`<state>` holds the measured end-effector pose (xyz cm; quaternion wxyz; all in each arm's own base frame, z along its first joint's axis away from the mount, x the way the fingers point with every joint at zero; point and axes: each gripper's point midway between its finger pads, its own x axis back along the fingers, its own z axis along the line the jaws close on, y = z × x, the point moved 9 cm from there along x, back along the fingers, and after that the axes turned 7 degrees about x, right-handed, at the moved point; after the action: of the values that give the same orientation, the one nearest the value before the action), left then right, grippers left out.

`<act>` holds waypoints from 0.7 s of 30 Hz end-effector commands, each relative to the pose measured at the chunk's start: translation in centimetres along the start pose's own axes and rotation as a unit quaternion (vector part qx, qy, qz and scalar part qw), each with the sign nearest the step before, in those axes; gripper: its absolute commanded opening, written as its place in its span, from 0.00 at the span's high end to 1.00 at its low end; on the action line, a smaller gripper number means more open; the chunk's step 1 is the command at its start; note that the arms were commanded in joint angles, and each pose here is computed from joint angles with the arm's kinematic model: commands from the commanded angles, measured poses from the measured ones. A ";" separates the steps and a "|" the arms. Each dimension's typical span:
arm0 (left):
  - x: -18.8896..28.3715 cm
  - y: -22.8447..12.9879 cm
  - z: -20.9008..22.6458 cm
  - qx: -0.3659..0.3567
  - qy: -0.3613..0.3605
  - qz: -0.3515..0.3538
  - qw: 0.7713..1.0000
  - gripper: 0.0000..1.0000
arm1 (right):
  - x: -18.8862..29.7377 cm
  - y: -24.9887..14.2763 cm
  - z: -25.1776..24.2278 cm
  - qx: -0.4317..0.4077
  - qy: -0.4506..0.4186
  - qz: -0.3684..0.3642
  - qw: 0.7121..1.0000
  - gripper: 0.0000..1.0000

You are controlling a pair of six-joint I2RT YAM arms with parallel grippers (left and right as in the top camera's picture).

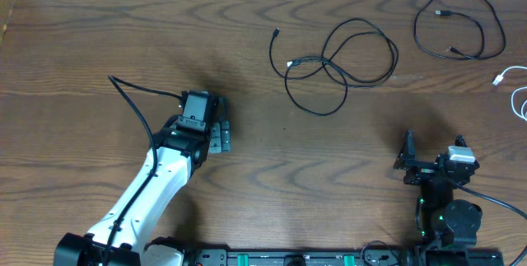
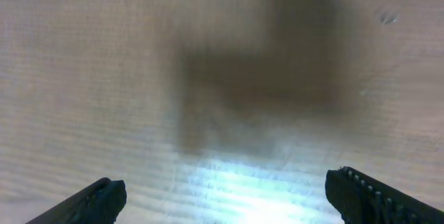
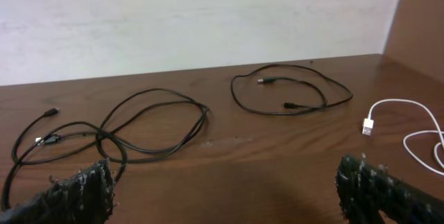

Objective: Untangle cables

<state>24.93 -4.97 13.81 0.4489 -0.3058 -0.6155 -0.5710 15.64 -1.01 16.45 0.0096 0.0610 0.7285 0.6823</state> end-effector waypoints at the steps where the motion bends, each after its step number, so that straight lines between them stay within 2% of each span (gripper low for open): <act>1: 0.0 -0.3 0.3 0.001 0.010 0.014 1.000 0.03 | 0.0 0.0 0.1 0.008 0.002 -0.001 1.000 0.01; 7: 1.4 0.2 0.5 0.023 0.000 -0.015 1.000 0.03 | 0.0 0.0 0.1 0.008 0.002 -0.001 1.000 0.01; 14: 6.2 1.0 2.7 0.051 0.027 -0.121 0.991 0.03 | 0.0 0.0 0.1 0.008 0.002 -0.001 1.000 0.01; 21: 9.3 -0.9 4.3 0.056 0.017 -0.135 0.989 0.03 | 0.0 0.0 0.1 0.008 0.002 -0.001 1.000 0.01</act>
<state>20.18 -2.68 21.17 0.3981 -0.2052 -0.6683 -0.5939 15.64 -1.01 16.47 0.0098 0.0608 0.7286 0.6821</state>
